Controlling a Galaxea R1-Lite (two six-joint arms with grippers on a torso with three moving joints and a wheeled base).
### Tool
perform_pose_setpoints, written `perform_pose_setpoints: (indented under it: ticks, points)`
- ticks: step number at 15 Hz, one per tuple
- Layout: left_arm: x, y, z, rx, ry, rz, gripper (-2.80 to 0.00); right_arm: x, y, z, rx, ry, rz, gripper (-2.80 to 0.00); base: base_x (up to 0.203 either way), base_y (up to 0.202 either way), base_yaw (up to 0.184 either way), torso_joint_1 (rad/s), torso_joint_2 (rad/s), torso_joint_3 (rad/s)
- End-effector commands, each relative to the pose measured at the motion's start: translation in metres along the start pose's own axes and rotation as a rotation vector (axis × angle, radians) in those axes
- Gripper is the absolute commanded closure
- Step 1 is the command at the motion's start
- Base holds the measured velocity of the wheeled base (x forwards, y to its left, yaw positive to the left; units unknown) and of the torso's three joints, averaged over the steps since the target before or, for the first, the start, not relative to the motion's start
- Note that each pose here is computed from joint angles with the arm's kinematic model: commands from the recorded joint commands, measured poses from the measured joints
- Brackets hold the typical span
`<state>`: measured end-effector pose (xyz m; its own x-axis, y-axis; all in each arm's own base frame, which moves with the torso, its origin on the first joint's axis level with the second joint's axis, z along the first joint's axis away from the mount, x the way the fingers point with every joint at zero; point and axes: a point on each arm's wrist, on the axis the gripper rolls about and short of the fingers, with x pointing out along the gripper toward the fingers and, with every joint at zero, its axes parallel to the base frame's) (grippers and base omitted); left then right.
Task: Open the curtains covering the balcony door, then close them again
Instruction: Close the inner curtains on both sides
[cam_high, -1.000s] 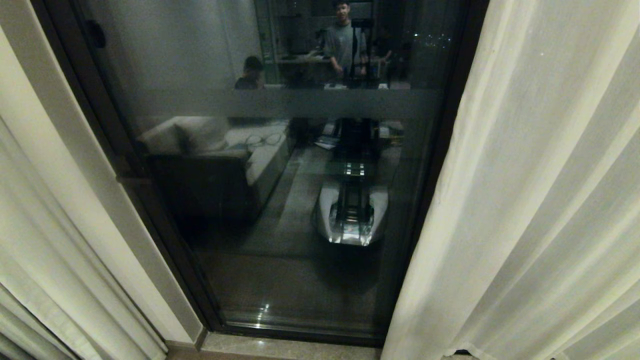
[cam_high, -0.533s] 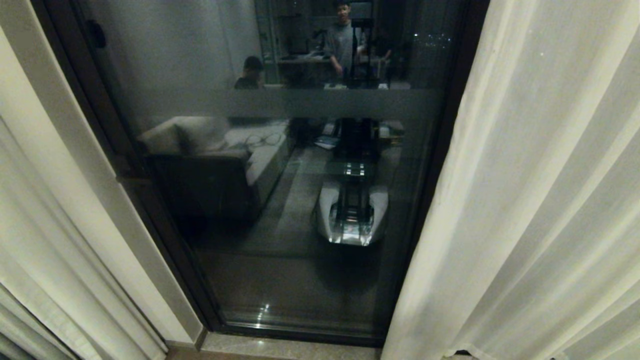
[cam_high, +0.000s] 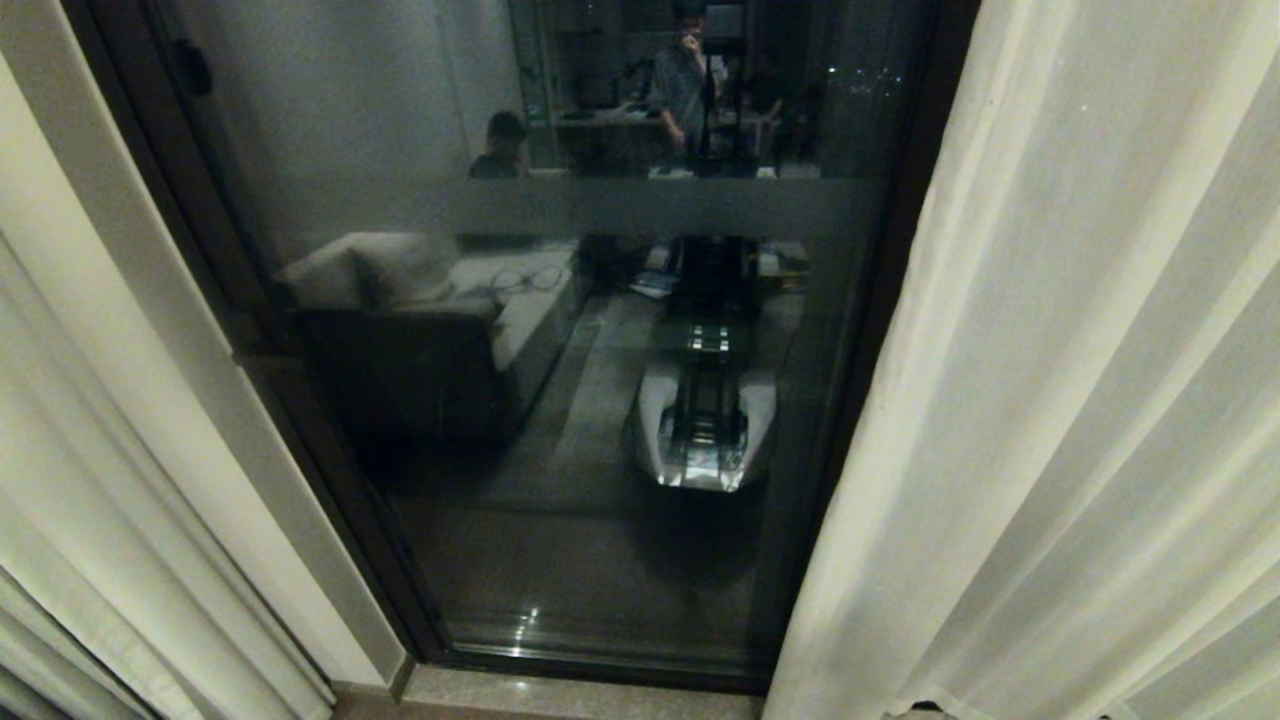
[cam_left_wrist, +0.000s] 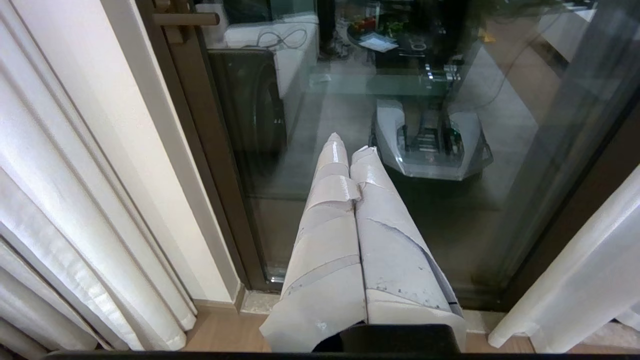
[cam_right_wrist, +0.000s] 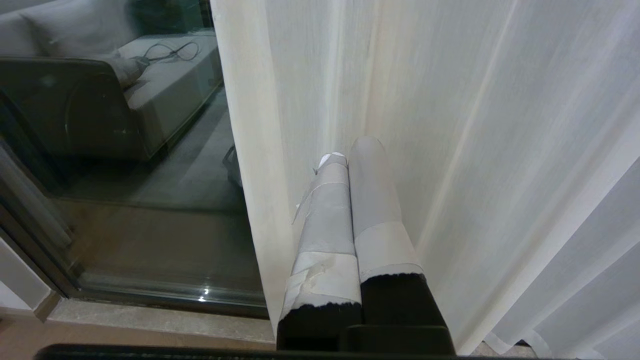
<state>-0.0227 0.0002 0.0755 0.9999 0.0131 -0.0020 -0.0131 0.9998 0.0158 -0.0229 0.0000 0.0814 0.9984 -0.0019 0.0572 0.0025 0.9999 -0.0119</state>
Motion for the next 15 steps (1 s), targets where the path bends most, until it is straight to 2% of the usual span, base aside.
perform_pose_setpoints:
  ticks: [1,15]
  points:
    - [0.0000,0.0000,0.0000,0.000,0.000,0.001,0.00,0.0000,0.0000,0.0001,0.000,-0.001,0.000,0.00,0.000,0.000,0.000,0.000,0.00,0.000]
    - [0.0000,-0.0001,0.0002,-0.003,-0.002,-0.004,0.00,0.0000,0.0000,0.0001,0.000,-0.001,0.000,0.00,0.000,0.000,0.000,0.000,0.00,0.000]
